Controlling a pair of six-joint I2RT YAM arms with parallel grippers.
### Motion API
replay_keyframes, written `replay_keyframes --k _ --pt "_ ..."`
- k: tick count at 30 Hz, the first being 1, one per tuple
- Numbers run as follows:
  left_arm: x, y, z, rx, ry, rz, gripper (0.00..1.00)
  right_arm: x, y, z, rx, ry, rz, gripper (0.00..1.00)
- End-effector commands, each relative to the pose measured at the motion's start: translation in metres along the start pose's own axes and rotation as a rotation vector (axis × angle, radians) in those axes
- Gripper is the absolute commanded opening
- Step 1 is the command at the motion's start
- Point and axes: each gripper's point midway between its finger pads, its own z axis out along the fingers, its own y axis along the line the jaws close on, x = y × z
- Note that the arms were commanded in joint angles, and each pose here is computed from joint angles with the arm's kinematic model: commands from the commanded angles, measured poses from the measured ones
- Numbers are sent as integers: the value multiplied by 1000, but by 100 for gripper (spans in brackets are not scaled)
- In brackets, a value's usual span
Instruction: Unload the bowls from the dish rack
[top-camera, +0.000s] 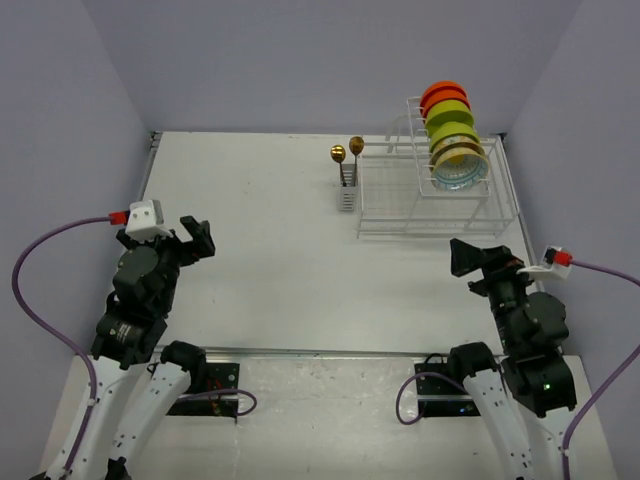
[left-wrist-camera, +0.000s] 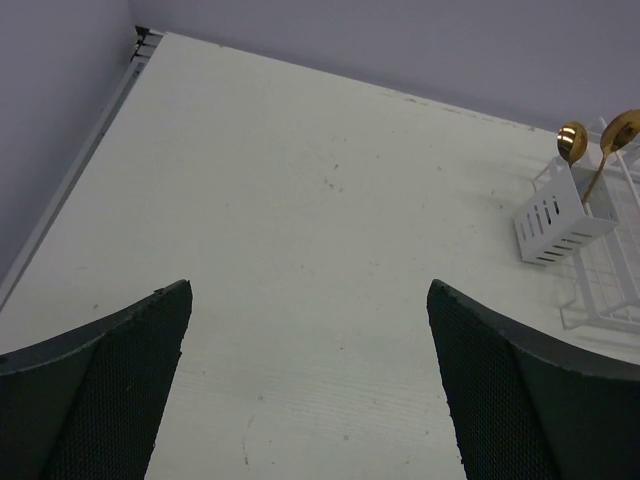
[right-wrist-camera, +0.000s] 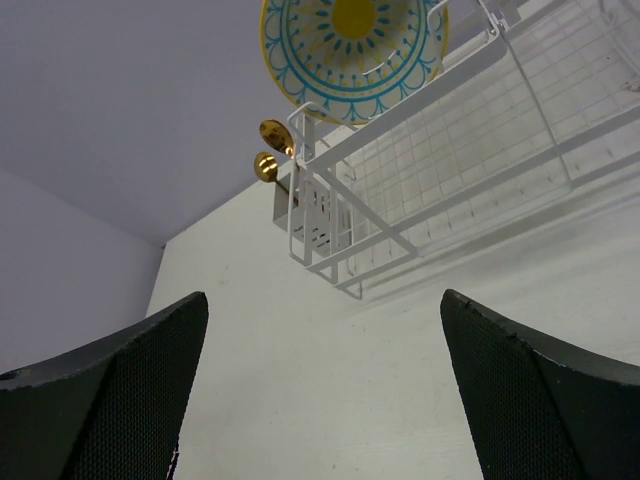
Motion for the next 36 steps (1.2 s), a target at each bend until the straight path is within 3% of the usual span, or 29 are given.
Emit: replay_keyframes --k 1,7,11,14,15,16,17,27,30,36 --pt "-7 -3 3 10 -19 -7 100 -15 1 -1 7 -73 33 99" --pt "-2 -1 10 -8 6 0 100 -22 35 13 -126 -85 183 99" --pt "2 -1 13 -11 22 7 100 -21 55 37 -105 4 356 99" --pt "4 0 14 -16 27 9 100 -40 62 50 -89 -53 494 99" --pt "5 0 15 -14 29 9 100 -45 59 55 -66 -79 529 96" --pt "6 0 15 -14 33 12 100 -52 58 57 -52 -109 556 85" --pt "6 -1 15 -14 39 14 100 -62 52 61 -20 -163 602 82" --pt "13 -6 19 10 66 19 100 -84 43 109 65 -191 788 73" --pt "13 -5 18 4 61 18 100 -86 43 134 46 -128 833 72" --pt "15 -7 19 16 66 19 100 -99 43 160 10 -123 801 72"
